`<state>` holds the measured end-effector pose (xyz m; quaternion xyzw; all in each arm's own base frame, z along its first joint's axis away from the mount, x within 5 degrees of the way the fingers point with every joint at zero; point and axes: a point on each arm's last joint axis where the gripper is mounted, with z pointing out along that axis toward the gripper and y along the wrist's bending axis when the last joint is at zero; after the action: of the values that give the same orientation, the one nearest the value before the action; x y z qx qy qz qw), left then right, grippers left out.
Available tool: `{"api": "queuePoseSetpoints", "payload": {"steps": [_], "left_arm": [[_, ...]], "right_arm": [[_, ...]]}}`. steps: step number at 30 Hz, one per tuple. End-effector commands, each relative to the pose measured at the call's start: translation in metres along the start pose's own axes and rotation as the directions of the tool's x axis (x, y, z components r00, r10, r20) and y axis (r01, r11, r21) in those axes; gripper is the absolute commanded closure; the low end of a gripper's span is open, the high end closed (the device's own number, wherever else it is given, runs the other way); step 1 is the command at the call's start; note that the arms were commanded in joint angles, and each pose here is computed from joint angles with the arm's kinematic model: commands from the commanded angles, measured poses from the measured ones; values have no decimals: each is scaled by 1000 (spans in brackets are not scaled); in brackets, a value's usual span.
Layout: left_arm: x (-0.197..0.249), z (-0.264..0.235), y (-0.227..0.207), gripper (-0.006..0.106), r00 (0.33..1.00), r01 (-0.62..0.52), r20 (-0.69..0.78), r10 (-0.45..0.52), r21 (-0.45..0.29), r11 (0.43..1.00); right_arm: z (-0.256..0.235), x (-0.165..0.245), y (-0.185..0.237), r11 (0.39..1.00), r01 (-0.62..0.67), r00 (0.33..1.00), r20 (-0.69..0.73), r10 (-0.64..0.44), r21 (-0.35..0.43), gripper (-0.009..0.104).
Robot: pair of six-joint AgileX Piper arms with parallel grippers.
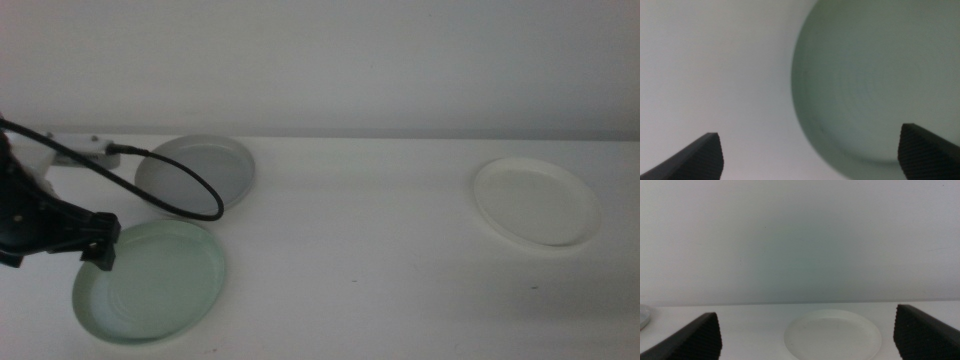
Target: Stack the three bowls on top of each other.
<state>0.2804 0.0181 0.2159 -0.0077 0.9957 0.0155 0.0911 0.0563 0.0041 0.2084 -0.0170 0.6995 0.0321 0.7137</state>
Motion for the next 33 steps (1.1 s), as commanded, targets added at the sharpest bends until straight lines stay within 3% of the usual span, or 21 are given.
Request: {"api": "queuePoseSetpoints", "payload": {"steps": [1, 13, 19, 22, 25, 31, 33], "left_arm": [[-9, 11, -3, 7, 1000, -9, 22, 9, 6, 1000], [-14, 55, -3, 7, 997, -17, -70, 17, 2, 1000], [-14, 76, -3, 17, 992, -36, -119, 37, 7, 999], [-13, 86, -4, 28, 988, -44, -148, 46, 16, 999], [-12, 90, -5, 48, 984, -61, -165, 66, 30, 998], [-8, 88, -4, 102, 975, -91, -203, 95, 31, 995], [-5, 81, -4, 102, 967, -102, -230, 106, 28, 994]], "right_arm": [[-1, 12, -1, 1000, 12, 1000, -1, -12, 6, 3], [-1, 12, -1, 1000, 12, 1000, -1, -12, 6, 3], [-1, 12, -1, 1000, 12, 1000, -1, -12, 6, 3], [-1, 12, -1, 1000, 12, 1000, -1, -12, 6, 3], [-1, 12, -1, 1000, 12, 1000, -1, -12, 6, 3], [-1, 12, -1, 1000, 12, 1000, -1, -12, 6, 3], [-1, 12, -1, 1000, 12, 1000, -1, -12, 6, 3]]}}
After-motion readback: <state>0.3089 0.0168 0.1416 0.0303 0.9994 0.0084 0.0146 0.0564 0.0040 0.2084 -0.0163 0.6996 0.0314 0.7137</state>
